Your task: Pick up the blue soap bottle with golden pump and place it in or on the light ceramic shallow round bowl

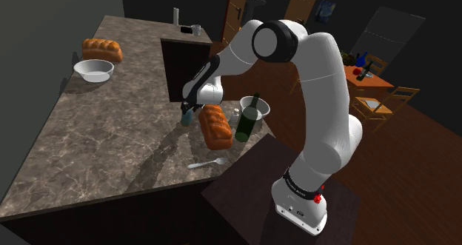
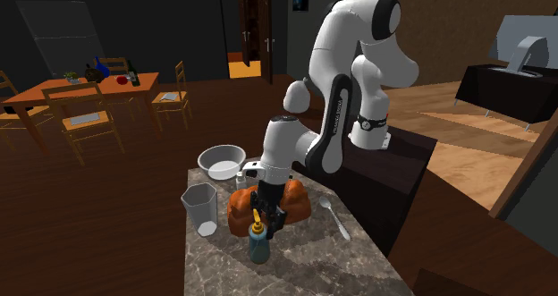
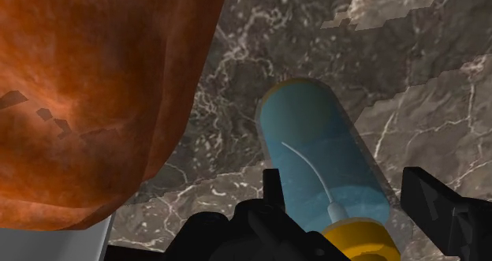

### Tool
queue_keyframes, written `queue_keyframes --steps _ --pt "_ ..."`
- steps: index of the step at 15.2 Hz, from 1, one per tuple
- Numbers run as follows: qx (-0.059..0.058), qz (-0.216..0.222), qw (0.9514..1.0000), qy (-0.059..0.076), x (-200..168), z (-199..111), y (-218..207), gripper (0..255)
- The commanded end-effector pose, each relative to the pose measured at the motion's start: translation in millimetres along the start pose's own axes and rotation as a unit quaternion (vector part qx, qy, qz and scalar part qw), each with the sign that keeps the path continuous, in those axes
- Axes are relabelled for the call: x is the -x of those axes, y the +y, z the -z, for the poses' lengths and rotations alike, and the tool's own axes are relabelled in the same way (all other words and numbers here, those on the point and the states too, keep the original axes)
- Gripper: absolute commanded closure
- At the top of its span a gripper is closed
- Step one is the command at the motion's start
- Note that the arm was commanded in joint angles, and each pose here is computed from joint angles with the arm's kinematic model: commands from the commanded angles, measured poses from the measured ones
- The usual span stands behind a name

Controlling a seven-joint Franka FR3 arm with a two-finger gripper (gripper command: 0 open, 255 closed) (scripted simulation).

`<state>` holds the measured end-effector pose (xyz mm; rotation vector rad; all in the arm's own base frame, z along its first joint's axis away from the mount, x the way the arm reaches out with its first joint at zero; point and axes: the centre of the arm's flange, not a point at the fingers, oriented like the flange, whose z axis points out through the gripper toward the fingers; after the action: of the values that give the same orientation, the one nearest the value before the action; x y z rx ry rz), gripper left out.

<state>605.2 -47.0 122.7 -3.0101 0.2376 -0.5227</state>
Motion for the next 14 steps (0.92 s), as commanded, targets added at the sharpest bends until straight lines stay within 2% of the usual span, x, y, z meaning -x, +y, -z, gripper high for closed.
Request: queue_keyframes --steps 1,14 --pt "0.0 0.0 1.0 0.0 -1.6 4.7 -0.6 255" --pt "0.0 0.0 1.0 0.0 -24.2 69.2 -7.6 255"
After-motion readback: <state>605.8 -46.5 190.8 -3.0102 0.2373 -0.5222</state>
